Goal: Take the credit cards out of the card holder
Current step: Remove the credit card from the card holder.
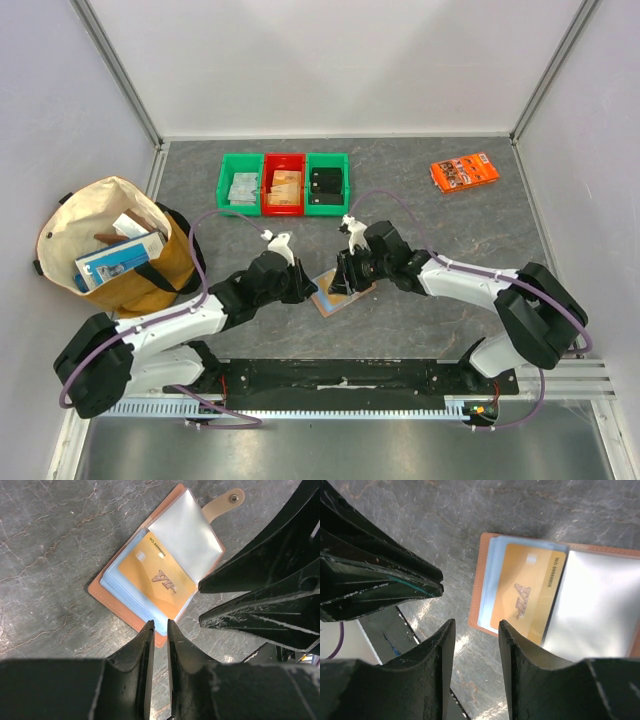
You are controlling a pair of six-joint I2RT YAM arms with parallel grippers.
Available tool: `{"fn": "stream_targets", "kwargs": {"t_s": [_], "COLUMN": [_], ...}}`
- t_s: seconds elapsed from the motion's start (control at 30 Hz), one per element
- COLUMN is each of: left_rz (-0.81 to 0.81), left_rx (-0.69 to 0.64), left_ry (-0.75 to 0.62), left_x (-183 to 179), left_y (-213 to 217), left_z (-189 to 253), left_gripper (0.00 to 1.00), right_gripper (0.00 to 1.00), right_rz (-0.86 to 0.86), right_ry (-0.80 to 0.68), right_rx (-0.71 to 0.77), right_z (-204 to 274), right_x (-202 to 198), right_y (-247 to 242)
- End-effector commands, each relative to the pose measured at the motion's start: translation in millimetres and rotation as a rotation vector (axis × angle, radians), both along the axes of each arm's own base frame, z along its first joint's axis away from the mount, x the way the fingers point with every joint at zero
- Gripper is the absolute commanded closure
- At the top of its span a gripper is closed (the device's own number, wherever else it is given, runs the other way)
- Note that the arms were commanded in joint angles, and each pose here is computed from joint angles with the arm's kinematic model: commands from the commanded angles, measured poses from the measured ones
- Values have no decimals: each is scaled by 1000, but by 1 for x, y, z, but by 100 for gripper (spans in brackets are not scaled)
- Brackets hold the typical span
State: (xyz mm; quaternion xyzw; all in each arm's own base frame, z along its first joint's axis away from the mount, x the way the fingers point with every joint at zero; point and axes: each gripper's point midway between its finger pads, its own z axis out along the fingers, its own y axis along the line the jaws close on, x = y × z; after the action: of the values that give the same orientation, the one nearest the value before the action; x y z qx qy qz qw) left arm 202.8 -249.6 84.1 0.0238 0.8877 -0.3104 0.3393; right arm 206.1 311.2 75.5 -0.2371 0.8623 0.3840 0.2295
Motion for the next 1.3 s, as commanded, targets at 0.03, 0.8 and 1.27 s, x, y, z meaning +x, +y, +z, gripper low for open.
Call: {"fn": "stream_targets", "kwargs": {"t_s": [0.03, 0.8, 1.27], "left_rz": [-20, -43, -47], "left_rx": [-51, 87, 101], "left_ry": [-1, 178, 188], "left_x": [9, 1, 0], "left_y": [-22, -21, -20], "left_z": [9, -65, -65], "left_gripper": [78, 97, 98], "right_gripper": [52, 63, 95], "right_rz": [-44, -48, -41], "right_ry": [-63, 139, 180], "right_rx": [-1, 146, 258], "right_z": [11, -45, -41], "right_x": [25, 37, 31], "right_y": [-6, -19, -22]}}
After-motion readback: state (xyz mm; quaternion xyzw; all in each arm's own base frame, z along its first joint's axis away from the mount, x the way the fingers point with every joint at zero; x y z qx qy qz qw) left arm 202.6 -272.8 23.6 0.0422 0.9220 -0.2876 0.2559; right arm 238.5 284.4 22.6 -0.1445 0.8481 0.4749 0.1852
